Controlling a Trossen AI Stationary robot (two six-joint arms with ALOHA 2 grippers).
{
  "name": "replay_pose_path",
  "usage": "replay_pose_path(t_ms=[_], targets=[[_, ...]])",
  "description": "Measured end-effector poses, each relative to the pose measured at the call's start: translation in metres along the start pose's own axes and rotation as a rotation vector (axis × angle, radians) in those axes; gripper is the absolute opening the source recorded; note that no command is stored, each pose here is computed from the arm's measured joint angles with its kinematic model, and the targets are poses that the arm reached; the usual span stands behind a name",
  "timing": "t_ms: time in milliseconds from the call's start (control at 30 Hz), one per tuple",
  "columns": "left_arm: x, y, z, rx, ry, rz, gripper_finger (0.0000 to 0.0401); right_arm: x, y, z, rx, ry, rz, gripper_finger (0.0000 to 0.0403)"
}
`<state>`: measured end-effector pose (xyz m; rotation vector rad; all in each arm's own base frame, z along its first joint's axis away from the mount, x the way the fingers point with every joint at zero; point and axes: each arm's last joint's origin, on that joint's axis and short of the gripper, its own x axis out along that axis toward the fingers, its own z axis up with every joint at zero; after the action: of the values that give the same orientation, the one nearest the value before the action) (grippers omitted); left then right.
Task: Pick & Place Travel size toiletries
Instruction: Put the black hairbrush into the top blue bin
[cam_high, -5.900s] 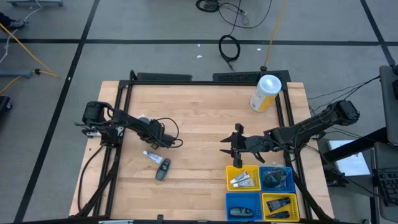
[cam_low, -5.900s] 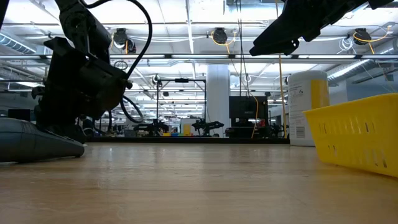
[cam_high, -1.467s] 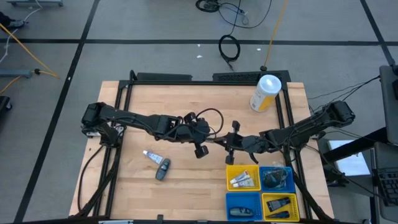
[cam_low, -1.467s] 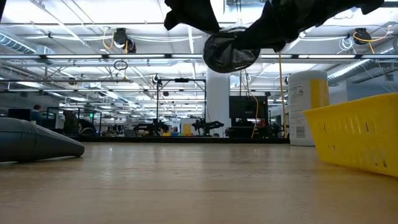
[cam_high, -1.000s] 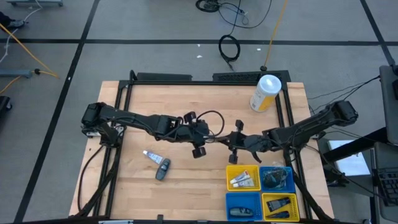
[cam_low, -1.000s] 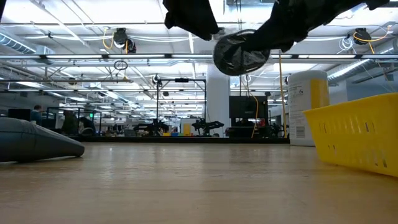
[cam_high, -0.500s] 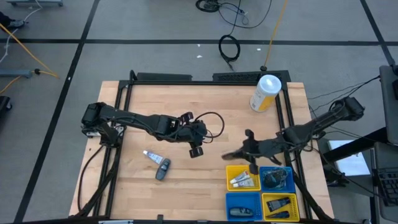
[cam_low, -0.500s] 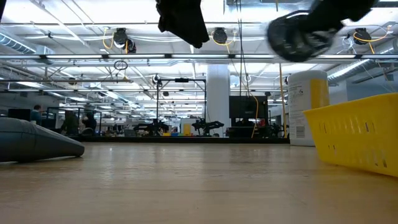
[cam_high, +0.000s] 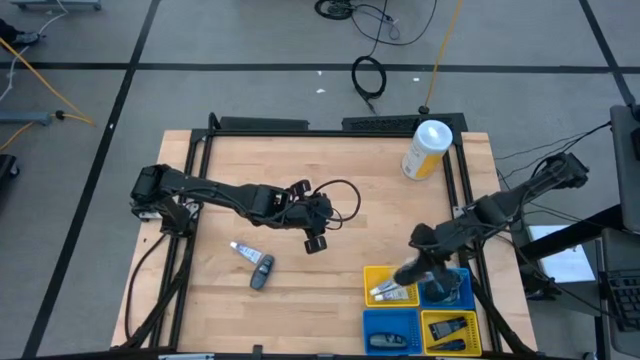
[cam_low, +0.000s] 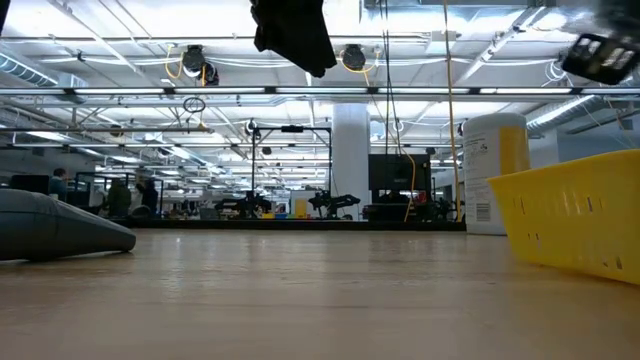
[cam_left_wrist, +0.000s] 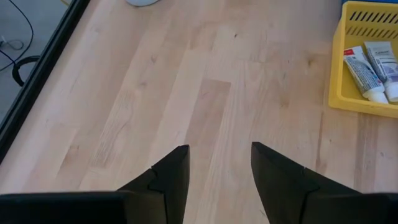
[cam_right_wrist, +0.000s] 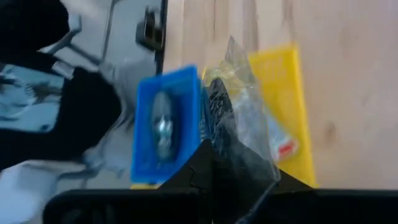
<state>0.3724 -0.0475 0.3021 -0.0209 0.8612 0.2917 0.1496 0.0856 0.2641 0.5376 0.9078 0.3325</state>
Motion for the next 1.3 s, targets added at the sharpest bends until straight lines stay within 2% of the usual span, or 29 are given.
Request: replay_pose_path(t_ms=[333, 700, 933, 1067, 1300], targets=[[0.0, 0.0, 0.0, -0.001, -0.001, 0.0, 0.017, -0.002, 0.001, -0.013, 0.267, 0.215, 0.071, 0.0022], [0.0, 0.0, 0.0, -0.001, 0.0, 0.0, 0.017, -0.004, 0.016, -0.032, 0.404, 0.343, 0.077, 0.0022], [0.0, 0.0, 0.0, 0.0, 0.0, 0.0, 0.017, -0.011, 0.018, -0.046, 0.503, 0.37, 0.007, 0.0022], [0.0, 0.0, 0.0, 0.0, 0.0, 0.0, 0.017, -0.015, 0.02, -0.051, 0.512, 0.362, -0.005, 0.0022], [0.0, 0.0, 0.0, 0.0, 0.0, 0.0, 0.017, -0.018, 0.013, -0.063, 0.571, 0.421, -0.141, 0.0022]])
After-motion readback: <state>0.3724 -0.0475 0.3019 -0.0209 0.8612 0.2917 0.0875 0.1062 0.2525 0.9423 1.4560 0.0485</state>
